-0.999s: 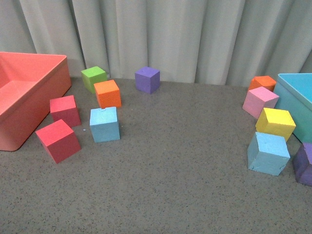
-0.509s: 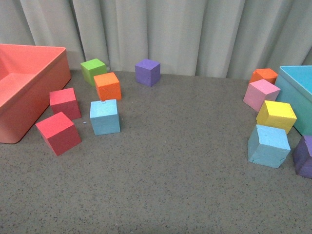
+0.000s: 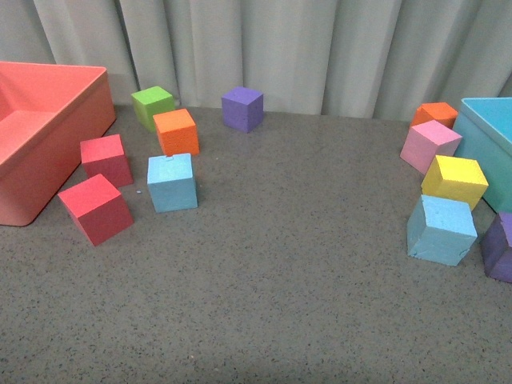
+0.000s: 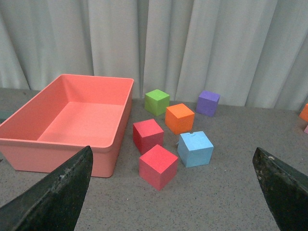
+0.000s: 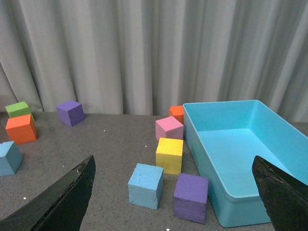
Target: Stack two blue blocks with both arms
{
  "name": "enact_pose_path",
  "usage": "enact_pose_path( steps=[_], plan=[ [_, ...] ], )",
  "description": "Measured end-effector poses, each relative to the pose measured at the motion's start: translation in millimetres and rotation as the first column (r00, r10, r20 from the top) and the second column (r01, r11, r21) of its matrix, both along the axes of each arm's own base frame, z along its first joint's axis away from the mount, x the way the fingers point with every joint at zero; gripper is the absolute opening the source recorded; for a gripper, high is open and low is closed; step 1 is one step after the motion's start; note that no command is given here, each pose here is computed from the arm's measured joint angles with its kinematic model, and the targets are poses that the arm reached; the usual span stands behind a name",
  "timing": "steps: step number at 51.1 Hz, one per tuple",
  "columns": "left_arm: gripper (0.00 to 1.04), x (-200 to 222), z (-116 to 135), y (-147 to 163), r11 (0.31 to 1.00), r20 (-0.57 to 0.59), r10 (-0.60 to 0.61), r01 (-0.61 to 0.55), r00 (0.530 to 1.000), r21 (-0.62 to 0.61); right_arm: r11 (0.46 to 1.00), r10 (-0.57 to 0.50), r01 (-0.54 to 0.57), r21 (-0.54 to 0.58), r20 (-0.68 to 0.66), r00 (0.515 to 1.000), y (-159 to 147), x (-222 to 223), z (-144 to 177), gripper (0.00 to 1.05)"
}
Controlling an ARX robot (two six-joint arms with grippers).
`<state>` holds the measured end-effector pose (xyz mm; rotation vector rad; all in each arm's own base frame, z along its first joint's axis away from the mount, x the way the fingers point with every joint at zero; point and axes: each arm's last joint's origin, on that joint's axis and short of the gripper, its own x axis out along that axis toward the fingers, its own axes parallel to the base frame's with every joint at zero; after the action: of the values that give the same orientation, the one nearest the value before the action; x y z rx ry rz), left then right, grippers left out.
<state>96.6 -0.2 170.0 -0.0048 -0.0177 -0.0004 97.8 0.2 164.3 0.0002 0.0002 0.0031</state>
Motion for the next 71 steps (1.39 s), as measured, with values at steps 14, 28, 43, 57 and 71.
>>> enact_pose_path(
  steps=[14, 28, 43, 57, 71],
  plan=[
    [0.98, 0, 0, 0, 1.000, 0.000, 0.000, 0.000, 1.000, 0.000, 0.936, -0.293, 0.253, -0.244, -0.144, 0.945, 0, 7, -5, 0.95],
    [0.98, 0, 0, 0, 1.000, 0.000, 0.000, 0.000, 1.000, 0.000, 0.990, -0.134, 0.106, -0.089, -0.446, 0.885, 1, 91, 4, 0.95],
    [0.98, 0, 0, 0, 1.000, 0.000, 0.000, 0.000, 1.000, 0.000, 0.992, -0.010, 0.097, 0.076, -0.733, 0.680, 8, 194, -17, 0.95],
    [0.98, 0, 0, 0, 1.000, 0.000, 0.000, 0.000, 1.000, 0.000, 0.985, -0.005, 0.150, 0.083, -0.862, 0.507, 23, 248, -41, 0.95],
    [0.98, 0, 0, 0, 1.000, 0.000, 0.000, 0.000, 1.000, 0.000, 0.988, -0.018, 0.148, 0.052, -0.899, 0.438, 34, 269, -59, 0.95]
  ],
)
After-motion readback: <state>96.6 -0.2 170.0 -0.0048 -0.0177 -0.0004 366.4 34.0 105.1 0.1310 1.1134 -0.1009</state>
